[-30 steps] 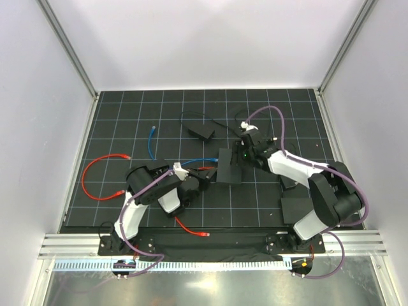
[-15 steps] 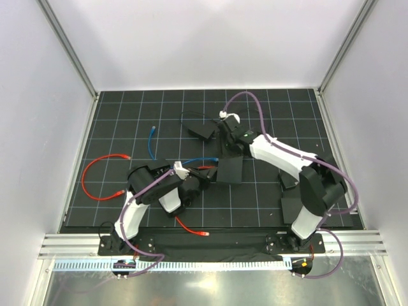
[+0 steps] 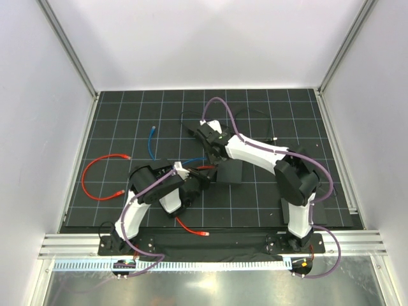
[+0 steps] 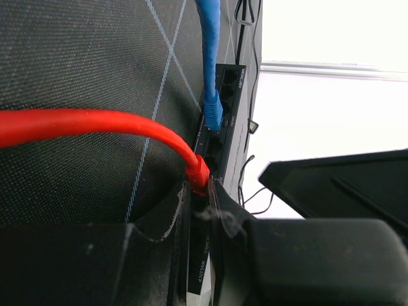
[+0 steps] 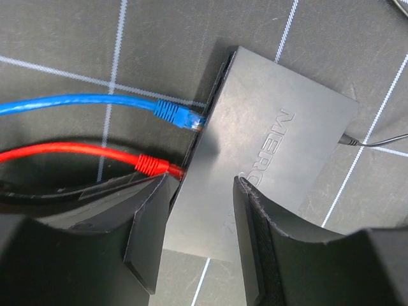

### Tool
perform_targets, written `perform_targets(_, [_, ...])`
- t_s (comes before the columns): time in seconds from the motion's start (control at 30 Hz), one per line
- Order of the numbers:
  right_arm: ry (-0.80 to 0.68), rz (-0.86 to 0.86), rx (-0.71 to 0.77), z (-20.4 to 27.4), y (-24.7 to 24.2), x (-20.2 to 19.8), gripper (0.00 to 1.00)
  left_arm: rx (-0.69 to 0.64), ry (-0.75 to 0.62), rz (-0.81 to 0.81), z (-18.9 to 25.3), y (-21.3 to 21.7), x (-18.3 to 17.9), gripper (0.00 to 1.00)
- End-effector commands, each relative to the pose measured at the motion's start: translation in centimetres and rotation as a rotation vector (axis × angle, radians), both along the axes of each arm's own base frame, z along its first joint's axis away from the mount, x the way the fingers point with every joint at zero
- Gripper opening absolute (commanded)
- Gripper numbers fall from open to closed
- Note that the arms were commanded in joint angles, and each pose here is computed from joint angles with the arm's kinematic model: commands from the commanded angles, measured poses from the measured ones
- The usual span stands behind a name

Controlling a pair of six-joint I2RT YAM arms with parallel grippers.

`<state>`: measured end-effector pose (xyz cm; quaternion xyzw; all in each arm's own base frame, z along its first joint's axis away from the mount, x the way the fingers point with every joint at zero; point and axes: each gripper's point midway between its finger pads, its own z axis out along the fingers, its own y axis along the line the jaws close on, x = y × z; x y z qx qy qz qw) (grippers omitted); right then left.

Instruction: Pull the plug from the switch port

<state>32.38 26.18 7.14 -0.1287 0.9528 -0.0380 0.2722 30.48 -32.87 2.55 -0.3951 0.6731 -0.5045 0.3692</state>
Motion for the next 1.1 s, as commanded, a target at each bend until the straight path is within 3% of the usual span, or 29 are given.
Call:
perform_targets(0.0, [-0.034, -0.032, -0.047, 0.6, -0.1, 0.8, 0.52, 0.111, 0.008, 0.025, -2.3, 1.2, -0.1, 0.00])
perform_targets(0.5, [-0.015, -0.035, -0.233, -3.0, -2.4, -0.6, 0.53, 0.090, 0.000, 0.086, -2.3, 3.2, 0.3, 0.00])
perform_targets(0.83, [-0.060, -0.006, -0.248, -4.1, -3.9, -1.3, 0.54, 0.108, -0.019, 0.210, -1.5, 8.6, 1.5, 0.00])
perform_targets(0.97, [-0.095, 0.032, -0.226, -3.5, -3.6, -0.9, 0.55, 0.112, -0.020, 0.198, -1.5, 8.4, 1.5, 0.00])
perform_targets(1.07, [-0.130, 0.076, -0.130, -2.4, -1.9, -0.4, 0.57, 0.107, -0.048, 0.138, -0.6, 6.9, 1.5, 0.00])
